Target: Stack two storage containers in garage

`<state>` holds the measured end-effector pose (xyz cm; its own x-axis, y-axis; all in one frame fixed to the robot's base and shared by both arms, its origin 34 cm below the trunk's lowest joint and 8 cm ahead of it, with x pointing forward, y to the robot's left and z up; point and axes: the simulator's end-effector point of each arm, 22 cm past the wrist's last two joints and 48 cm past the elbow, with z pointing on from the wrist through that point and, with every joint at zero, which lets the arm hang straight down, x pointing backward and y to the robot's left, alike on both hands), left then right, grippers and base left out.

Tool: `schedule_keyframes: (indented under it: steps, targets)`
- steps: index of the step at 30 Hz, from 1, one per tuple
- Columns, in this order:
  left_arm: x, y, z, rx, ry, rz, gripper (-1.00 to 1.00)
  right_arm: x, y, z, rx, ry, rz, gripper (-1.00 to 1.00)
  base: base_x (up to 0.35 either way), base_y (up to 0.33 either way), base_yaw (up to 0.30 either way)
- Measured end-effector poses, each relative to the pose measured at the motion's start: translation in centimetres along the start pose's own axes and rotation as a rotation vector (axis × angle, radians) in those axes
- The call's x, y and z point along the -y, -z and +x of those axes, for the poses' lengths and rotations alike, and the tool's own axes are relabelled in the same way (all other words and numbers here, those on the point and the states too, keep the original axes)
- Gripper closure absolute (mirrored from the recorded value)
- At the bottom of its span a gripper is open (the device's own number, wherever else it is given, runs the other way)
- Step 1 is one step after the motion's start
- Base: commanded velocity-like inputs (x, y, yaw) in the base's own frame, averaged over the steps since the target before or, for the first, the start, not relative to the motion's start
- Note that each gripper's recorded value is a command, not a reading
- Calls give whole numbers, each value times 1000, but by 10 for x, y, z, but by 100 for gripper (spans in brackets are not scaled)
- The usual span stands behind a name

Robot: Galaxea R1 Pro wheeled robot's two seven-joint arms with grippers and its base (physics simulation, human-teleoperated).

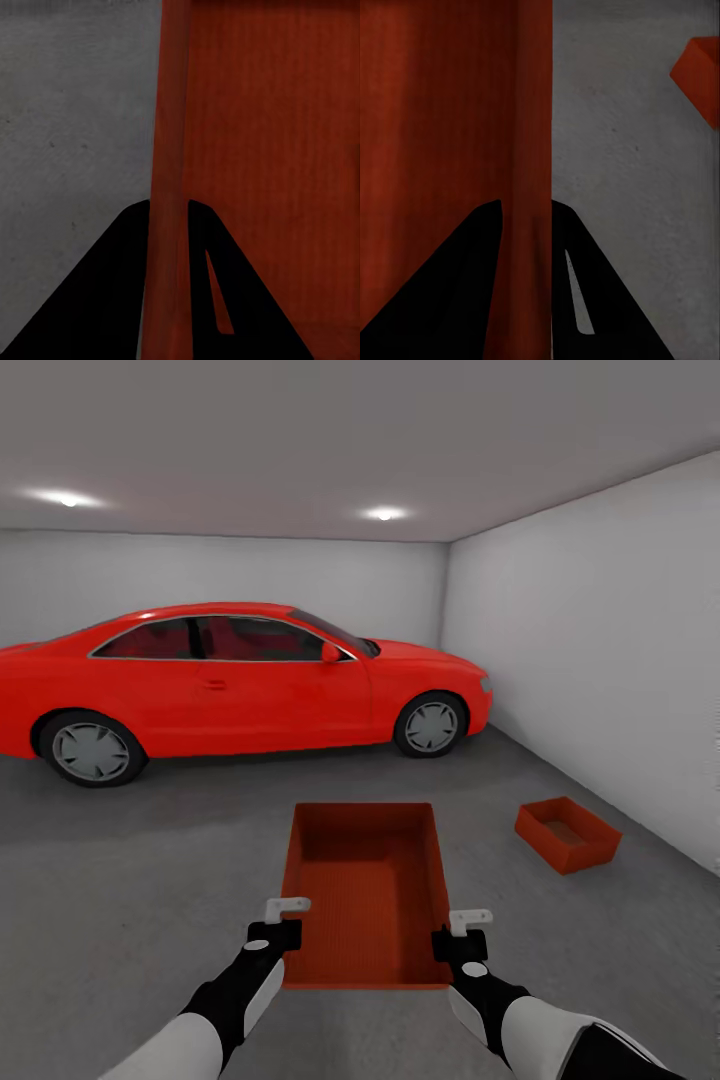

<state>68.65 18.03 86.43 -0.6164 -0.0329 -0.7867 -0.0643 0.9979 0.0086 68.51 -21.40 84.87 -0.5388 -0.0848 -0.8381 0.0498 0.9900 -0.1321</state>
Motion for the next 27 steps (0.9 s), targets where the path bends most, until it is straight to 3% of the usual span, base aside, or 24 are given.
schedule_keyframes:
  steps: [27]
  targets:
    - [0,0,0,0,0,0,100,0,0,0,0,-1,0,100,310,193,-283]
